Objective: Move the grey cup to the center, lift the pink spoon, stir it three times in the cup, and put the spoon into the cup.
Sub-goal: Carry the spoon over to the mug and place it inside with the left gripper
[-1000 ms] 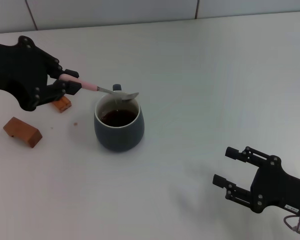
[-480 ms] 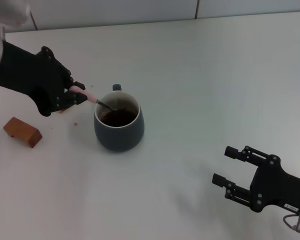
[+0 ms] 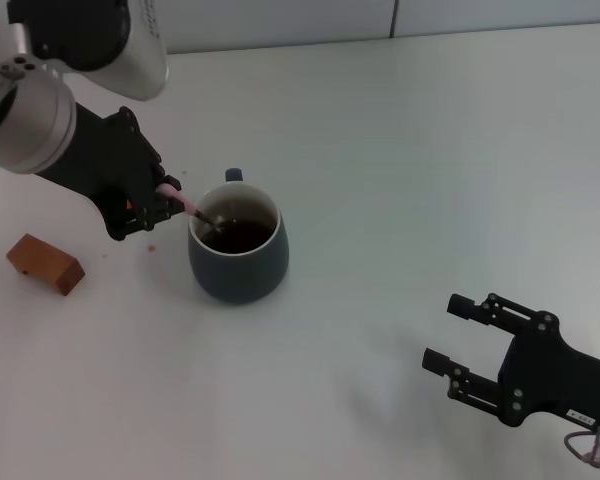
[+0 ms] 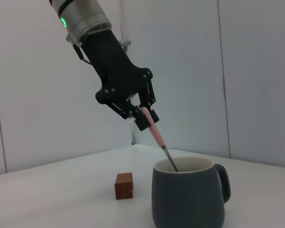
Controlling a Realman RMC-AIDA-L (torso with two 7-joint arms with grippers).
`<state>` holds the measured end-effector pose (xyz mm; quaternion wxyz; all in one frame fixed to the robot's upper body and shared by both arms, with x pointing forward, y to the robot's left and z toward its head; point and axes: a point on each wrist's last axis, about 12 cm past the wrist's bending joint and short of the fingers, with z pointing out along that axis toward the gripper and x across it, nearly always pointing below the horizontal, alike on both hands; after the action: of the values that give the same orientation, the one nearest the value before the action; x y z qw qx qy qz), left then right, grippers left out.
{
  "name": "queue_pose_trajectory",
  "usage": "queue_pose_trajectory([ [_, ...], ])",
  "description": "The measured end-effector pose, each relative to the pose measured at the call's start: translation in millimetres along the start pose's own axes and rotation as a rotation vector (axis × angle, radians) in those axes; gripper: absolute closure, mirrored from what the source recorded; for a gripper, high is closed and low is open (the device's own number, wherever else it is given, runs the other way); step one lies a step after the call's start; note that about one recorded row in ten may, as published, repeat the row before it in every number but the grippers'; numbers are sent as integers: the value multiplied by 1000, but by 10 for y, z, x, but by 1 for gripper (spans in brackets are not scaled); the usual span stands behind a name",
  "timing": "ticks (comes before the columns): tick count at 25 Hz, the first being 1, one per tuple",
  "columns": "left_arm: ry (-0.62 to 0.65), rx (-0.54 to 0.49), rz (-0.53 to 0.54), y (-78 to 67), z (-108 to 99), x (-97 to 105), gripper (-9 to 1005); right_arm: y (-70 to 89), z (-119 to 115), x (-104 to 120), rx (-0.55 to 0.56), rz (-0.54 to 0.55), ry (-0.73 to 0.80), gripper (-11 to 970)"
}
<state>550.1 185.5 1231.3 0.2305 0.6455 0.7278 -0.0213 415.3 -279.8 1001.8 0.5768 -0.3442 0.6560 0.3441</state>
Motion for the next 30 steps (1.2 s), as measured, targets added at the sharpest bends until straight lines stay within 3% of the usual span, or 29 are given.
queue_pose_trajectory([
  [12,11,31,64,-127,77,-174,861,7,2,2,0,3,-2,264],
  [18,-1,4,68,-104,110,-241,861,11,7,1,-1,5,-4,263],
  [27,52,-38,46,-42,101,-184,860,11,8,1,-1,6,-5,263],
  [30,60,15,39,-101,85,-161,860,13,6,2,-1,10,-4,263],
])
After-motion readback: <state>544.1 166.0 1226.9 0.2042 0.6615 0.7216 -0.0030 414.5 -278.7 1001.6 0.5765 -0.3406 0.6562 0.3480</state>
